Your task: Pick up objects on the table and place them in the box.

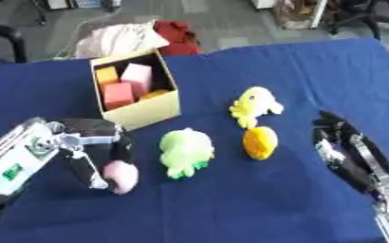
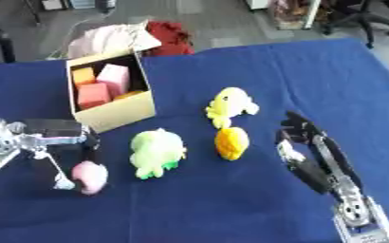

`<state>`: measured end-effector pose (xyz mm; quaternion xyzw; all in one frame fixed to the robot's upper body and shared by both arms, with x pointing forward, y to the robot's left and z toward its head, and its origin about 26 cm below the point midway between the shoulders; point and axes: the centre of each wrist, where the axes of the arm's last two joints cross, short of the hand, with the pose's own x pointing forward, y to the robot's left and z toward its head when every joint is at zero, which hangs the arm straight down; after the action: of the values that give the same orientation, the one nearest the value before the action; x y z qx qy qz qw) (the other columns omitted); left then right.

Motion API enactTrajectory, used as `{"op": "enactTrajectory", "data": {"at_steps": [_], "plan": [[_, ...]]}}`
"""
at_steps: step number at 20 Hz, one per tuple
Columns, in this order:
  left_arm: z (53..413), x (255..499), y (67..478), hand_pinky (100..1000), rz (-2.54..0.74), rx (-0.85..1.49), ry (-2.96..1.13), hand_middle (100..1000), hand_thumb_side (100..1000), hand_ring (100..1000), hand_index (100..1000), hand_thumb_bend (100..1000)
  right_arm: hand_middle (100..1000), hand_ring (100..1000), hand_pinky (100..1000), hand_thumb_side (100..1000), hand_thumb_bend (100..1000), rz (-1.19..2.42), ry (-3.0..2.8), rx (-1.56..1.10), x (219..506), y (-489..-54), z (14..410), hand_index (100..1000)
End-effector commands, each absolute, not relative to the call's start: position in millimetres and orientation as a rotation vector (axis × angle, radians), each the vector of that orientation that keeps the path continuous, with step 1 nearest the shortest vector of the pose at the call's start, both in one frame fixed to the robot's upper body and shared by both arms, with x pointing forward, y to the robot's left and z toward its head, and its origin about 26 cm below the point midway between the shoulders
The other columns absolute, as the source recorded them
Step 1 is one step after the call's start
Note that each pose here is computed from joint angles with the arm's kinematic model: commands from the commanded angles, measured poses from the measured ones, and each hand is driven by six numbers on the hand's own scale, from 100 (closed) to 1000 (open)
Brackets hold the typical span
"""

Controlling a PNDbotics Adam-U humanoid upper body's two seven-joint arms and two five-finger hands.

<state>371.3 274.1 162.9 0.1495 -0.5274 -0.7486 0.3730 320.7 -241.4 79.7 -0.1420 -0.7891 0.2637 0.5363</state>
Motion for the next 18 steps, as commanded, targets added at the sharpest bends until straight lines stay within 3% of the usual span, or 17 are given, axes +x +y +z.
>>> {"op": "enactTrajectory", "data": {"at_steps": [1, 5, 8, 14, 18], "plan": [[210, 369, 282, 681, -1.87, 0.514, -1.487, 458, 100, 468, 562, 403, 823, 835, 840, 755, 100, 0.635, -1.893, -0.36, 322, -245, 86, 959], [260, 369, 289, 696, -1.781, 0.712, -1.6, 483, 100, 495, 593, 426, 823, 835, 841, 758, 100, 0.635, -1.889, -0.36, 322, -245, 85, 959], [276, 386, 298, 700, -1.661, 0.86, -1.61, 493, 100, 506, 605, 438, 823, 835, 841, 759, 100, 0.637, -1.886, -0.357, 321, -245, 84, 959], [256, 438, 311, 715, -1.521, 1.007, -1.489, 547, 100, 560, 664, 458, 823, 835, 841, 760, 100, 0.639, -1.884, -0.35, 321, -244, 83, 960], [237, 455, 308, 762, -1.514, 1.061, -1.457, 705, 216, 692, 795, 545, 822, 834, 840, 761, 100, 0.64, -1.884, -0.344, 321, -243, 83, 960]]}}
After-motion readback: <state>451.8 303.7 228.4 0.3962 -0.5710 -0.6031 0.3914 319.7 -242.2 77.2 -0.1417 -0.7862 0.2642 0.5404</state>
